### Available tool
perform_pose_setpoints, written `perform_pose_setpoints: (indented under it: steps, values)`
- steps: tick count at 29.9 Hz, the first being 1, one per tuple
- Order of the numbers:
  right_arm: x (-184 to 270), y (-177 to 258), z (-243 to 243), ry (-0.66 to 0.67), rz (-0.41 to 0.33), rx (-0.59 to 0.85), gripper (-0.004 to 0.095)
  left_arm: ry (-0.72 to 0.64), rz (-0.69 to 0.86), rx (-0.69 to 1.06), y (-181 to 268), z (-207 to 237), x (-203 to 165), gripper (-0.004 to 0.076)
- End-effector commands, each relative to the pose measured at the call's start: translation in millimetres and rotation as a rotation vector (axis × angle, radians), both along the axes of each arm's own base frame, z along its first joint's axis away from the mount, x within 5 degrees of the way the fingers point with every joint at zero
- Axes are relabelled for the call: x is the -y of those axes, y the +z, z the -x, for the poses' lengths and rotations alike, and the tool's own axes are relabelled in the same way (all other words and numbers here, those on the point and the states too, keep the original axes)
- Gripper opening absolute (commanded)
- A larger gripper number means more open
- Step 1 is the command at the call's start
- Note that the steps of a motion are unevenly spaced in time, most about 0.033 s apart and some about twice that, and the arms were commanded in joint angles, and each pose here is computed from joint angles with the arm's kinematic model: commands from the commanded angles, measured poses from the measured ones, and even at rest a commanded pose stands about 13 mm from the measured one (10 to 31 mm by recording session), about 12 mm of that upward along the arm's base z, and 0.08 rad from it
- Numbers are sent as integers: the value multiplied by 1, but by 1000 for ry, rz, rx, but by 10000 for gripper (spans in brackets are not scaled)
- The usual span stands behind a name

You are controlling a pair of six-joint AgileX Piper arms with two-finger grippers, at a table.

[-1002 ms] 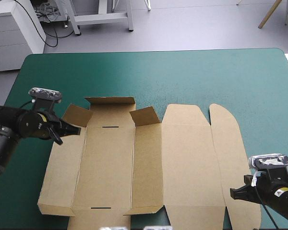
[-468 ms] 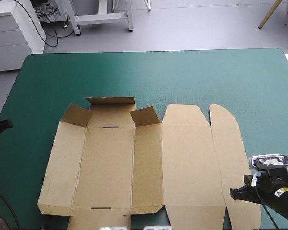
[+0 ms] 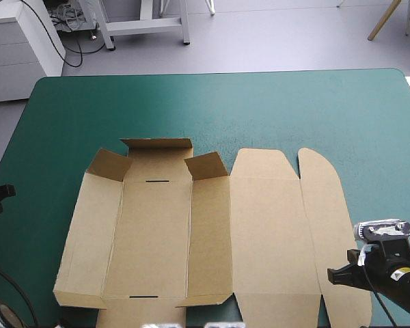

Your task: Fold the box

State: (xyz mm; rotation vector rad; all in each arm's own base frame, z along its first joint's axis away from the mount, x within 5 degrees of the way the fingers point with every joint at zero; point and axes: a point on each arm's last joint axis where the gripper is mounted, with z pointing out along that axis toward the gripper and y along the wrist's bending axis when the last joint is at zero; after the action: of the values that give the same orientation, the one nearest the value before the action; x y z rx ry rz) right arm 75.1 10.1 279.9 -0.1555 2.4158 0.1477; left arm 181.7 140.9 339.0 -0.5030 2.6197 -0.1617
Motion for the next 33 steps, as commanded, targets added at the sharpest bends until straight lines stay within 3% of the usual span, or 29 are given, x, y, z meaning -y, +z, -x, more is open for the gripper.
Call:
perform_pose_setpoints:
  steps: [1,3,8,10,21,33]
  values:
    - [0,10,-4,-2,-2,70,-19,-30,8,15,12,6,8,60]
    - [0,10,-4,-2,-2,70,-19,-30,-1,6,12,6,7,154]
    - [0,10,-4,-2,-2,70,-19,-13,40,23,10,5,10,531]
    - [0,10,-4,-2,-2,70,-19,-3,85,28,4,4,13,598]
    - [0,10,-4,-2,-2,70,-19,-156,342,15,-64,12,44,598]
    - [0,10,-4,-2,-2,70,-19,-297,446,-123,-117,36,76,598]
